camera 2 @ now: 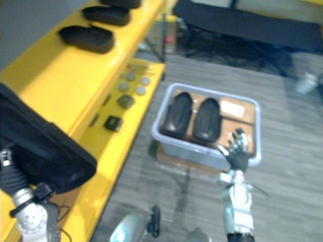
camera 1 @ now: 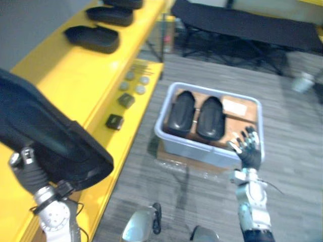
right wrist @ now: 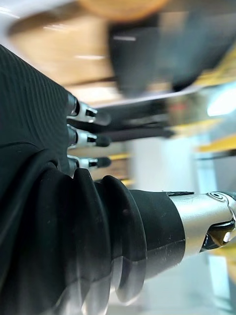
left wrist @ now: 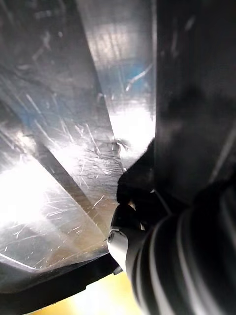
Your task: Walk over and take plastic housings, then place them on the shelf
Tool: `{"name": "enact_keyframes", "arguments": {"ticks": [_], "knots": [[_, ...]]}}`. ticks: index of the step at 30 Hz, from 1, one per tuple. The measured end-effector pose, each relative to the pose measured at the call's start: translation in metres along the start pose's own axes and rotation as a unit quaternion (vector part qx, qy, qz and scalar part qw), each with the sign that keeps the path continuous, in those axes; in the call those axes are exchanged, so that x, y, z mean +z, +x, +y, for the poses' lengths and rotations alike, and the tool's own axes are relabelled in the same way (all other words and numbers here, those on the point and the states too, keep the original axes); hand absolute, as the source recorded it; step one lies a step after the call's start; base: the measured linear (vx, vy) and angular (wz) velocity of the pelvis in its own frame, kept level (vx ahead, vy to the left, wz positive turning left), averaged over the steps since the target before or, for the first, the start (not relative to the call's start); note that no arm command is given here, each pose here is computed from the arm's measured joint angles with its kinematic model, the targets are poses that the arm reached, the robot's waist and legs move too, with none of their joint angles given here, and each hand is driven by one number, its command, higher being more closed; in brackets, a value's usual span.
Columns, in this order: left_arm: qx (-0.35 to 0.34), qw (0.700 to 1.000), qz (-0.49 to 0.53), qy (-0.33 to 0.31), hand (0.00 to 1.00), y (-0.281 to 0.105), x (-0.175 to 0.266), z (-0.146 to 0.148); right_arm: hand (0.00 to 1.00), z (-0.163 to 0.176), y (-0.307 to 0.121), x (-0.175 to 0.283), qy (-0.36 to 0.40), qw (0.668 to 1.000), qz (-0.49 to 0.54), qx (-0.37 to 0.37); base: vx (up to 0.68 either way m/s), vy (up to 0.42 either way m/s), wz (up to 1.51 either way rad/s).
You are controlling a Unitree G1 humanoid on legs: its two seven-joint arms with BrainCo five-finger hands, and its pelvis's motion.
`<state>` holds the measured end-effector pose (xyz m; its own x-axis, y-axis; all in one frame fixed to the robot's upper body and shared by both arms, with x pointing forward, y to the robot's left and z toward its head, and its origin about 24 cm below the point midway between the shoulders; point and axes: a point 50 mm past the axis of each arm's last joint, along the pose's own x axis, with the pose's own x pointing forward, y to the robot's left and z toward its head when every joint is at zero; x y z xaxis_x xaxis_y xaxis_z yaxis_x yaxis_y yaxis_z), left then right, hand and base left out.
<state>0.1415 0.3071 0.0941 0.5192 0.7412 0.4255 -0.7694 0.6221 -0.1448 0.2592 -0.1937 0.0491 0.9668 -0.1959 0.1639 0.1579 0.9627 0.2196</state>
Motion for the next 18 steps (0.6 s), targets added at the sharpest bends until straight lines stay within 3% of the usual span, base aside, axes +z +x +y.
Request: {"name": "enact_keyframes", "arguments": {"ticks": [4, 8, 18], "knots": [[0.083, 0.995, -0.007, 0.053, 1.0, -0.007, 0.007, 0.047, 0.0, 0.039, 0.012, -0.01, -0.009, 0.999, 0.008, 0.052, 0.09, -0.099, 0.86], [0.131, 0.988, -0.023, 0.076, 1.0, -0.02, 0.02, 0.074, 0.0, 0.064, 0.017, -0.005, -0.027, 0.995, -0.012, 0.094, 0.05, -0.087, 0.45], [0.081, 0.995, -0.066, -0.006, 1.0, -0.02, 0.04, 0.055, 0.0, 0.056, 0.007, -0.016, -0.046, 0.995, 0.01, 0.09, 0.05, -0.018, -0.07]]}}
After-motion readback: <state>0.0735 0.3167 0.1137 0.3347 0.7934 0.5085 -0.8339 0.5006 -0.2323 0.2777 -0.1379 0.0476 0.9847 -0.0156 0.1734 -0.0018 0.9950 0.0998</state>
